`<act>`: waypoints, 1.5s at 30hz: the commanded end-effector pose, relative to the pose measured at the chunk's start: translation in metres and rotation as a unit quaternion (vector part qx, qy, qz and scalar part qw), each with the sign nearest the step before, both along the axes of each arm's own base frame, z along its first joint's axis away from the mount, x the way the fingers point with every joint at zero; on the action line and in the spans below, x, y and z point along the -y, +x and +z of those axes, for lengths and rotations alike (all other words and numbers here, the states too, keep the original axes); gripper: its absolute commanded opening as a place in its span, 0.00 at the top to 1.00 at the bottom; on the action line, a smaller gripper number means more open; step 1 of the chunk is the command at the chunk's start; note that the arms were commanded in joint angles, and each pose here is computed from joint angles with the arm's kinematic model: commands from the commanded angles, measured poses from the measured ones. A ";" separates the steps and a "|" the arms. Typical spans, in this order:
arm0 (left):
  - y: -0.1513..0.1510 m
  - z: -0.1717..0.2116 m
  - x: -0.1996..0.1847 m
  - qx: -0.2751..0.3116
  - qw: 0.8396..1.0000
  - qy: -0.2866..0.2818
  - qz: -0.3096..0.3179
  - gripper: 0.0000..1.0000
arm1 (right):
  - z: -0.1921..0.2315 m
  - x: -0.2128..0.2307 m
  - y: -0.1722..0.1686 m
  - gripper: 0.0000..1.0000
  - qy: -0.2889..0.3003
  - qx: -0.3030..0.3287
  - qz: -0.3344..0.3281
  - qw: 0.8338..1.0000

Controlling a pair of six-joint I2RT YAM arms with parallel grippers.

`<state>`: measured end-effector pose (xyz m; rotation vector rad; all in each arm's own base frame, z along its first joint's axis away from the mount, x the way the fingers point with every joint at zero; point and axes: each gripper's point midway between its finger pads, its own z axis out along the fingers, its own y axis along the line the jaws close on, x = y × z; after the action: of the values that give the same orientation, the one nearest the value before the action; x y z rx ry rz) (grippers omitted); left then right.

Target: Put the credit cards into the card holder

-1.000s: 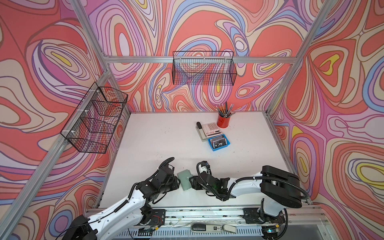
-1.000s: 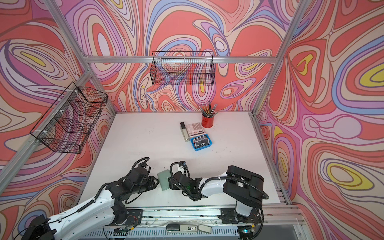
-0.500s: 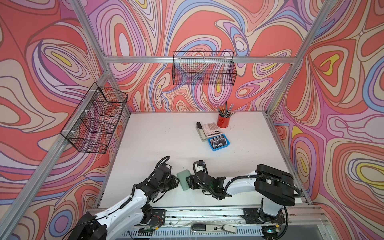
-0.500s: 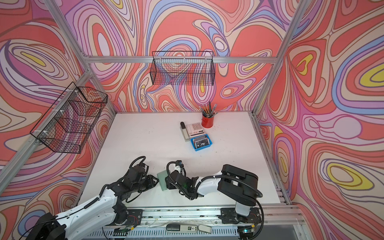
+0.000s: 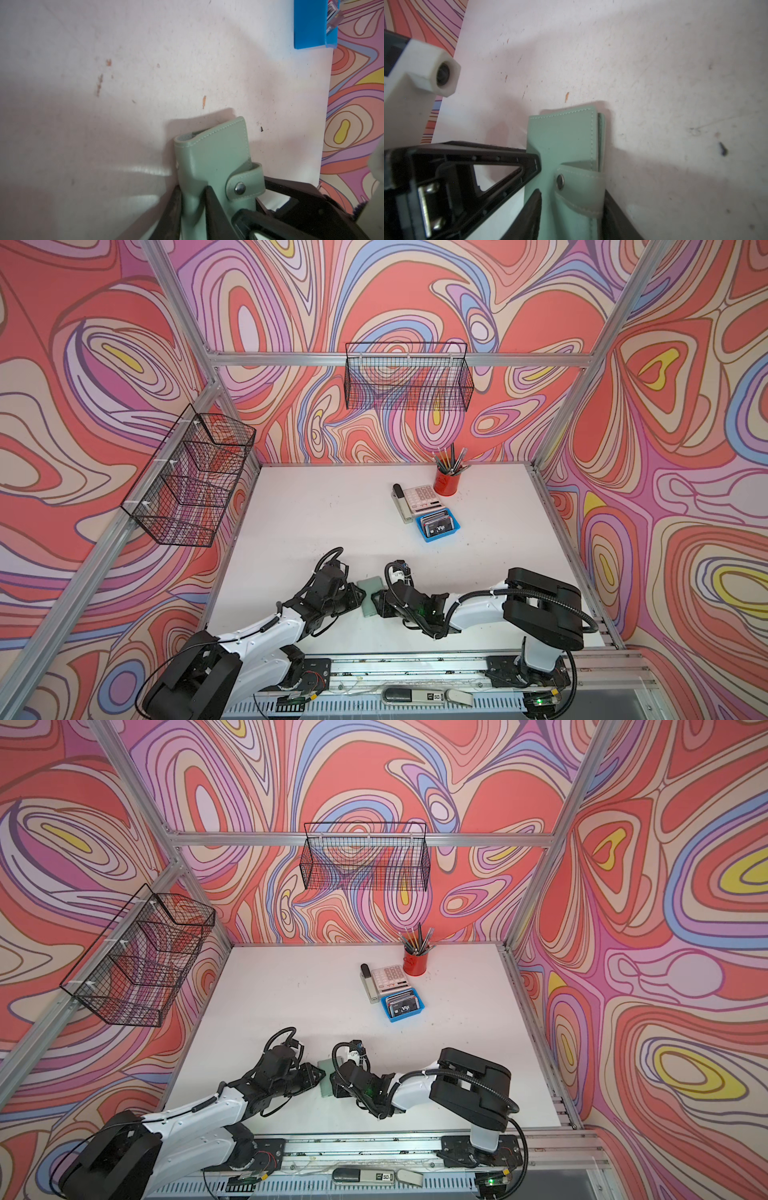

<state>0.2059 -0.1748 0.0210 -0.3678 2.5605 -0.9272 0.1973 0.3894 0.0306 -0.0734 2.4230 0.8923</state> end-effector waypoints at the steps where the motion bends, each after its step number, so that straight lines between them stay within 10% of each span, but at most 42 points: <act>1: -0.024 -0.024 -0.002 -0.045 0.999 0.010 -0.026 0.77 | -0.037 0.008 -0.021 0.55 -0.039 -0.049 0.023 0.998; 14: -0.009 0.015 -0.009 0.011 0.999 0.031 -0.020 0.76 | -0.001 0.005 -0.008 1.00 0.019 -0.018 0.001 1.000; 21: 0.025 0.133 -0.018 0.172 0.985 0.019 0.022 0.53 | 0.087 0.029 0.026 1.00 0.102 0.064 -0.053 0.991; 29: 0.045 0.248 -0.032 0.291 0.955 0.026 0.061 0.49 | 0.204 0.073 0.066 1.00 0.183 0.181 -0.099 0.961; 35: 0.066 0.251 -0.019 0.281 0.957 0.031 0.059 0.57 | 0.276 0.096 0.072 1.00 0.227 0.274 -0.117 0.927; 45: 0.044 0.237 0.024 0.429 0.898 -0.035 -0.088 0.51 | 0.247 0.080 0.076 1.00 0.253 0.290 -0.084 0.919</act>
<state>0.2547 -0.1829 0.2108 0.0912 1.9626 -0.8680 0.2771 0.3012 0.2864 0.1094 1.6195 1.1406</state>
